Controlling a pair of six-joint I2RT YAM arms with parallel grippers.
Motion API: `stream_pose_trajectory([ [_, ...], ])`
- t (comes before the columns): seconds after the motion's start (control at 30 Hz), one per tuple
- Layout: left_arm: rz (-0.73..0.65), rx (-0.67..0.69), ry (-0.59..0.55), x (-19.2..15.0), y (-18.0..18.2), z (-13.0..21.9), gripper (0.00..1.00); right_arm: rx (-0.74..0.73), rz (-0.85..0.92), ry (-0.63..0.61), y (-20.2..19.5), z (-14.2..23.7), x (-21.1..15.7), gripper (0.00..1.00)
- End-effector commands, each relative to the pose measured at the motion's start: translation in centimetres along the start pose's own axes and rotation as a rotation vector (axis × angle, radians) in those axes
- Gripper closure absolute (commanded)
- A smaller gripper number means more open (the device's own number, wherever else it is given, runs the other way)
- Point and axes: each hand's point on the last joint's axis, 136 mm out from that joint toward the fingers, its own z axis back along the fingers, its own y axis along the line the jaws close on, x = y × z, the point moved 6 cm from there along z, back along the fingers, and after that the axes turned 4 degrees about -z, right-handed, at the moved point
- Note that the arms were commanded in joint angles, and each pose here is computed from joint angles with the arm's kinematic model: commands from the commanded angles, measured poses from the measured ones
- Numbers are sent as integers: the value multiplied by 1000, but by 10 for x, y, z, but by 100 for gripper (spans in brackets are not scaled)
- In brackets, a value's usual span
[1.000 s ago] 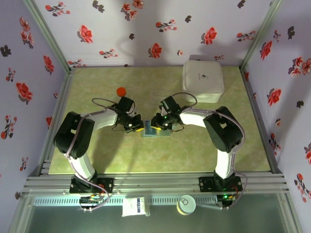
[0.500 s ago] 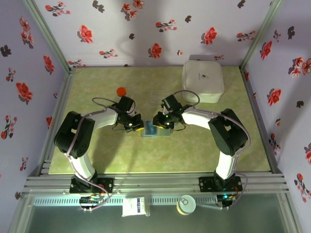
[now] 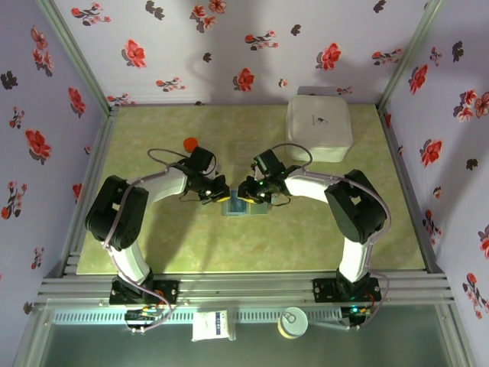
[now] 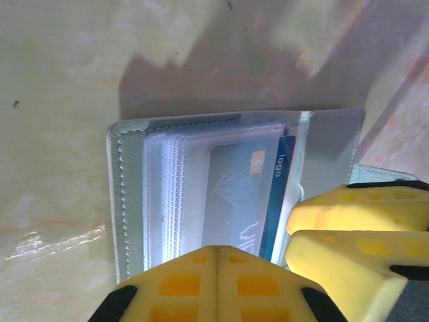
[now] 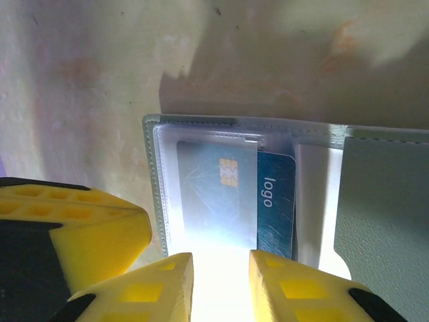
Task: Take the credit cards out of the card holder
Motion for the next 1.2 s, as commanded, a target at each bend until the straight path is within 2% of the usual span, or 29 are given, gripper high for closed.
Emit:
stream_pose_trajectory([
  [0.0, -9, 51, 48, -5, 9, -8, 100, 17, -25, 27, -4, -7, 0, 72],
  [0.2, -19, 114, 60, -8, 19, -9, 100, -12, -33, 37, -12, -11, -2, 72],
  [0.4, -24, 141, 70, -10, 23, -10, 100, -110, -23, 13, -21, -5, -1, 72],
  [0.63, -23, 130, 58, -8, 19, -7, 100, -76, 4, -18, -10, 6, 0, 73],
  [0.87, -40, 113, 1, -1, 7, 11, 100, -53, 21, -54, -3, 18, 0, 73],
  [1.17, -75, 72, -19, 1, -19, 16, 100, -49, -7, -63, -14, 22, -3, 73],
])
